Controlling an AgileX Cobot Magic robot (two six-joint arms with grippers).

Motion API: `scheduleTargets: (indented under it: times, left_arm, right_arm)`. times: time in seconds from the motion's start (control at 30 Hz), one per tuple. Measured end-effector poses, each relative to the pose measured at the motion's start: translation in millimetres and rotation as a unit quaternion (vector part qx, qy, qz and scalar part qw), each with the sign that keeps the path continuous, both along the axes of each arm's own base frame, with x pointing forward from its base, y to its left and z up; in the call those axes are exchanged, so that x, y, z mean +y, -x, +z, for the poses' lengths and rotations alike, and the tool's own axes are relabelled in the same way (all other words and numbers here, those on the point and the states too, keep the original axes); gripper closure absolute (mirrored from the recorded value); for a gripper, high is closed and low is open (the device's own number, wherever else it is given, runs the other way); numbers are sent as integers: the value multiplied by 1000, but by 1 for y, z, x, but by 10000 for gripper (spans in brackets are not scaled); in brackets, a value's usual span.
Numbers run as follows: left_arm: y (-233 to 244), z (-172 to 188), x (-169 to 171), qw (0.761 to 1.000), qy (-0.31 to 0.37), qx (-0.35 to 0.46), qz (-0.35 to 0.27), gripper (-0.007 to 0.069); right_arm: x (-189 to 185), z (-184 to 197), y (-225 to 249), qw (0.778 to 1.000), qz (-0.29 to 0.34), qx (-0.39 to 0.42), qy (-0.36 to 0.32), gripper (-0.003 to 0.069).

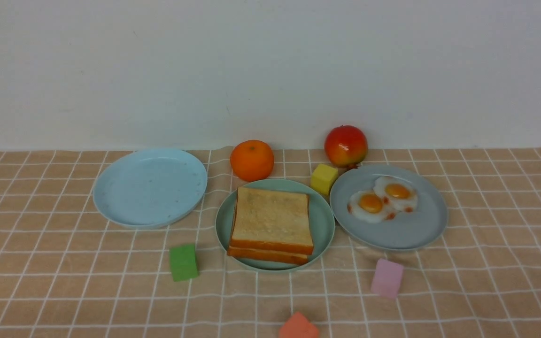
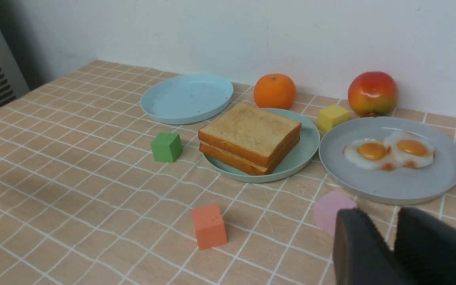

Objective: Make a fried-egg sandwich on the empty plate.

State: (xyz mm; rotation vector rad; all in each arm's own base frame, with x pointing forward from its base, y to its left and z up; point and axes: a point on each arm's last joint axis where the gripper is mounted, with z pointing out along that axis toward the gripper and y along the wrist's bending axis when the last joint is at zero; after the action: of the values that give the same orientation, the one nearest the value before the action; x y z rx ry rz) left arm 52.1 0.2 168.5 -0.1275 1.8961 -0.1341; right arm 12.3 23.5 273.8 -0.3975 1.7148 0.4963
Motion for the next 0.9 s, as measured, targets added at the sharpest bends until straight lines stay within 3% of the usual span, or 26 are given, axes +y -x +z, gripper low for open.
scheduleTargets:
  times: [0.5, 0.63, 0.7, 0.77, 0.9]
  left_arm:
    - [0, 0, 0, 1000, 0, 0, 0, 620]
    - [0, 0, 0, 1000, 0, 0, 0, 618]
    - [0, 0, 0, 1000, 0, 0, 0, 617]
    - [0, 0, 0, 1000, 0, 0, 0, 615]
    - [0, 0, 0, 1000, 0, 0, 0, 610]
  right_arm:
    - [-1, 0, -1, 1000, -7, -6, 12, 461]
    - [-9, -2, -6, 996, -66, -23, 50, 449]
    - [-14, -12, -14, 990, -130, -19, 44, 443]
    - [-15, -17, -17, 988, -147, -16, 40, 441]
    - [-17, -66, -34, 979, -197, 19, 42, 434]
